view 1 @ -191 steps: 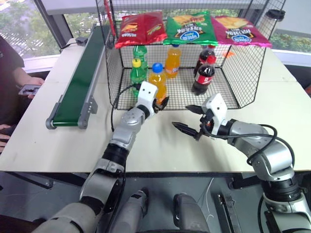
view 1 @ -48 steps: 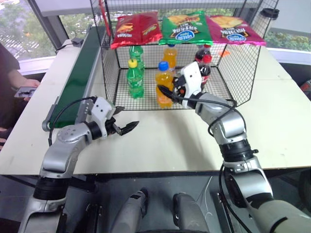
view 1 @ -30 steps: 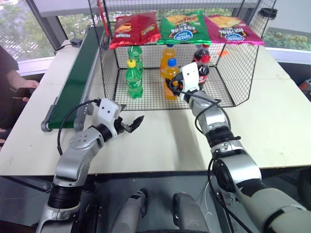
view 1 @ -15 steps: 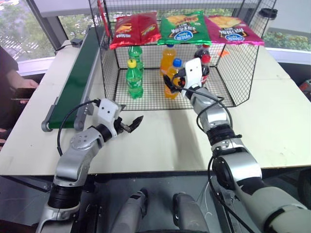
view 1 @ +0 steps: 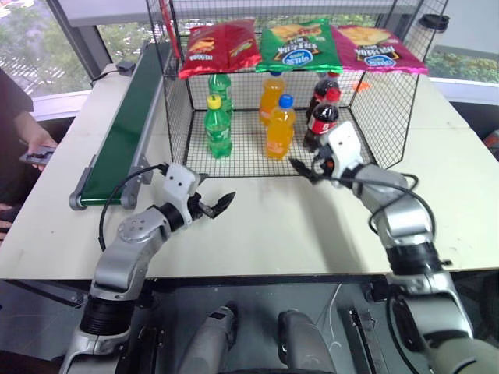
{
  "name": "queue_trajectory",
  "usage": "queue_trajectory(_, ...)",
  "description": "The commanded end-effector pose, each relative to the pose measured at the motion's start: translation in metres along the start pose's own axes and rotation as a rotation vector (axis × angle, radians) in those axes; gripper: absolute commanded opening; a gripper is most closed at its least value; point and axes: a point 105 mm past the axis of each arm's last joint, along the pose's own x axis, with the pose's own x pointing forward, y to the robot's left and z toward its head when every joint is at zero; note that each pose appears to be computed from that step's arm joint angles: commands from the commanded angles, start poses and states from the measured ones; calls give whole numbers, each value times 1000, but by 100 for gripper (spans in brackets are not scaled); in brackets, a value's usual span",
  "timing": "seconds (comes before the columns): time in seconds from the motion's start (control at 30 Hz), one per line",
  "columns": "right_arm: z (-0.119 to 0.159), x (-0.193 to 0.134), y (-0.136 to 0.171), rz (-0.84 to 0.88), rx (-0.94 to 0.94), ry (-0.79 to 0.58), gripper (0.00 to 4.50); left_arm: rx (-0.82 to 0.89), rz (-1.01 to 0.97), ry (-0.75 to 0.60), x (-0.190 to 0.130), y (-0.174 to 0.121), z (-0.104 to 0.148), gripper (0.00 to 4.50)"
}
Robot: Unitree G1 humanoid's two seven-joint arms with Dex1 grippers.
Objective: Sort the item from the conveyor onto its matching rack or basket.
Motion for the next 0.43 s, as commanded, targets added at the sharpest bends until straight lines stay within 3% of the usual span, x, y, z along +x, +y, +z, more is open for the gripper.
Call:
queue_trajectory(0.03, 4, -26, 36, 188, 4, -19, 449, 21, -15, -44, 0, -6, 6, 450)
queue_trajectory(0.13, -6, -40, 48, 235, 40, 10, 449, 11, -9, -45, 0, -6, 4, 450)
queue_trajectory(0.43, -17, -45, 41, 186, 77, 49, 449, 19, -16, -48, 0, -6, 1, 450)
